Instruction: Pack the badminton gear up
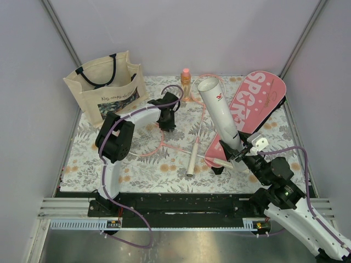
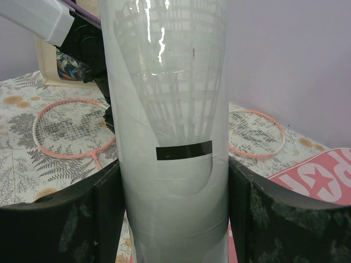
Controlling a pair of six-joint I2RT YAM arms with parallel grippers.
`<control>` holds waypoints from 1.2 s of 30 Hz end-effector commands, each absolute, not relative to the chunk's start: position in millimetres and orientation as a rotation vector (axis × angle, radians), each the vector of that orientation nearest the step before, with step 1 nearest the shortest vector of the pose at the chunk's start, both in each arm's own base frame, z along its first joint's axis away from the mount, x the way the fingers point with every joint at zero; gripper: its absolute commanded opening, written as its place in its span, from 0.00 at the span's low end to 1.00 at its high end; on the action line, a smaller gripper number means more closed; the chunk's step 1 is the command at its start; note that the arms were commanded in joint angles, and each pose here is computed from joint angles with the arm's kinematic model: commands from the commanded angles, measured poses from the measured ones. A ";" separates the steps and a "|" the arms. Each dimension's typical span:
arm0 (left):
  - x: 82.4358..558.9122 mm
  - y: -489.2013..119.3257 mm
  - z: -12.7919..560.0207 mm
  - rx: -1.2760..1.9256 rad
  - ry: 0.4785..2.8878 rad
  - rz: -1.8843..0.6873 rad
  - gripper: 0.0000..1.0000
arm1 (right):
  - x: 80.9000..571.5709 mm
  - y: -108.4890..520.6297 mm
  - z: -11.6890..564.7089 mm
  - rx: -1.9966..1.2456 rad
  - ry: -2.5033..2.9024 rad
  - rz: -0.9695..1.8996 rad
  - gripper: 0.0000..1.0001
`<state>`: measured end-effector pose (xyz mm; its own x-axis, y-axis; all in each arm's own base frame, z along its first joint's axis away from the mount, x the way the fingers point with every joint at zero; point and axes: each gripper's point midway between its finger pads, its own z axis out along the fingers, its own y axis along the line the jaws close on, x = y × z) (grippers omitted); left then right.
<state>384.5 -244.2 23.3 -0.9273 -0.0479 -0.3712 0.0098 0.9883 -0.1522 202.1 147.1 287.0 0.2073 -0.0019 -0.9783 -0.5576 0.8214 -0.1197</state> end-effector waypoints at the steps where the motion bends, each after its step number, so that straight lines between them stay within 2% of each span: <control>1: 396.1 -258.4 30.2 -0.023 2.699 -0.272 0.24 | 199.0 143.9 318.8 -0.462 1.223 0.429 0.38; 17: 378.9 -246.4 11.6 -0.060 2.765 -0.149 0.23 | 197.5 141.8 320.4 -0.453 1.215 0.431 0.38; 22: 373.7 -246.6 9.2 -0.043 2.774 -0.140 0.11 | 197.4 142.3 320.1 -0.451 1.216 0.437 0.38; 25: 375.1 -248.0 19.6 -0.036 2.758 -0.164 0.00 | 196.9 142.6 320.5 -0.448 1.214 0.443 0.38; 36: 384.8 -257.0 109.8 -0.088 2.599 -0.459 0.00 | 201.3 151.1 311.7 -0.455 1.237 0.467 0.38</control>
